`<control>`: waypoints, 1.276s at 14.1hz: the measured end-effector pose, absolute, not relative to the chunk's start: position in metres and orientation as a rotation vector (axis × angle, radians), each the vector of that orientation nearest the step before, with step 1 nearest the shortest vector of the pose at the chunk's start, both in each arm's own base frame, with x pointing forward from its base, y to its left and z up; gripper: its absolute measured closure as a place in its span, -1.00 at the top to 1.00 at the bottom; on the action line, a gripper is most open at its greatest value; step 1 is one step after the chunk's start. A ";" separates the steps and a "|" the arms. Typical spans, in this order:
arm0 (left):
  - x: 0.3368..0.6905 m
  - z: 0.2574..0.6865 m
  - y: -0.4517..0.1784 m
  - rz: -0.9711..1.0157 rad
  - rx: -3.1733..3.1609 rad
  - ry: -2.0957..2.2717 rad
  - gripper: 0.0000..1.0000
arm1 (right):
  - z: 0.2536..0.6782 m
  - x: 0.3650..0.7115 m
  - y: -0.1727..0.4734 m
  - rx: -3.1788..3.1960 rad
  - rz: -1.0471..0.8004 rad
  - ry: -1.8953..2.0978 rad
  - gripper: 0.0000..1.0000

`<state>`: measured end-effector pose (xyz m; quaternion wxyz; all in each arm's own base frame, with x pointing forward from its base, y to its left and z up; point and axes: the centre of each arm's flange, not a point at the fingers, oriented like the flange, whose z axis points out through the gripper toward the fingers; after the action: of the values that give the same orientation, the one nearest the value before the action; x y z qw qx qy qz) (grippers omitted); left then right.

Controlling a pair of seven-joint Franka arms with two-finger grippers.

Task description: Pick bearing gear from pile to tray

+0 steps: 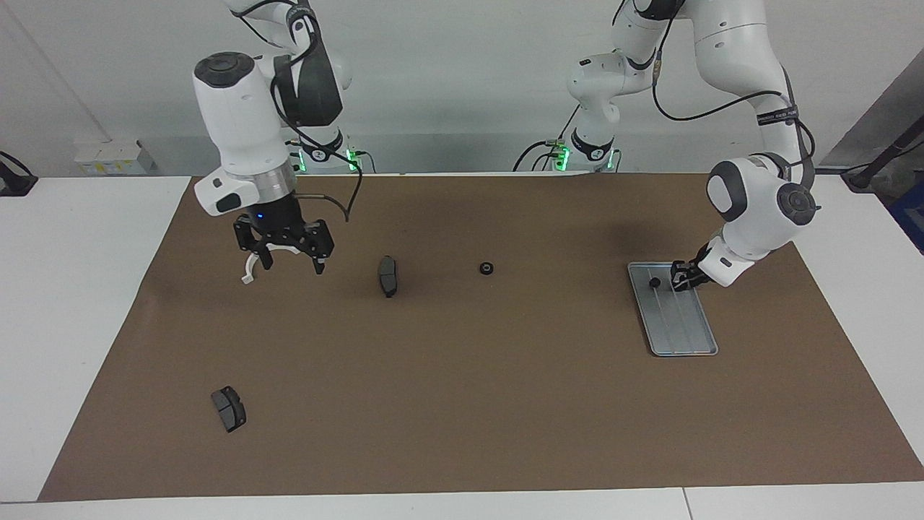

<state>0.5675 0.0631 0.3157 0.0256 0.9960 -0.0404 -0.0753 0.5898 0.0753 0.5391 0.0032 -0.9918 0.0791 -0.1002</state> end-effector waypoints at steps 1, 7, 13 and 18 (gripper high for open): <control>0.568 0.316 0.063 -0.223 3.081 -0.125 0.07 | 0.550 0.590 0.068 -3.117 -0.306 0.232 1.00; 0.583 0.336 0.035 -0.138 3.092 -0.159 0.12 | 0.612 0.582 0.035 -3.158 -0.199 0.137 1.00; 0.594 0.348 -0.092 0.056 3.102 -0.017 0.13 | 0.603 0.571 0.034 -3.178 -0.034 0.090 1.00; 0.576 0.344 -0.201 0.146 3.059 0.157 0.19 | 0.593 0.568 0.034 -3.181 0.009 0.087 1.00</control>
<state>0.5758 -0.2007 0.3435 0.0377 0.9968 0.0513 0.0475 0.5677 0.0344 0.5931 -0.0203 -0.9994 0.0273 0.0027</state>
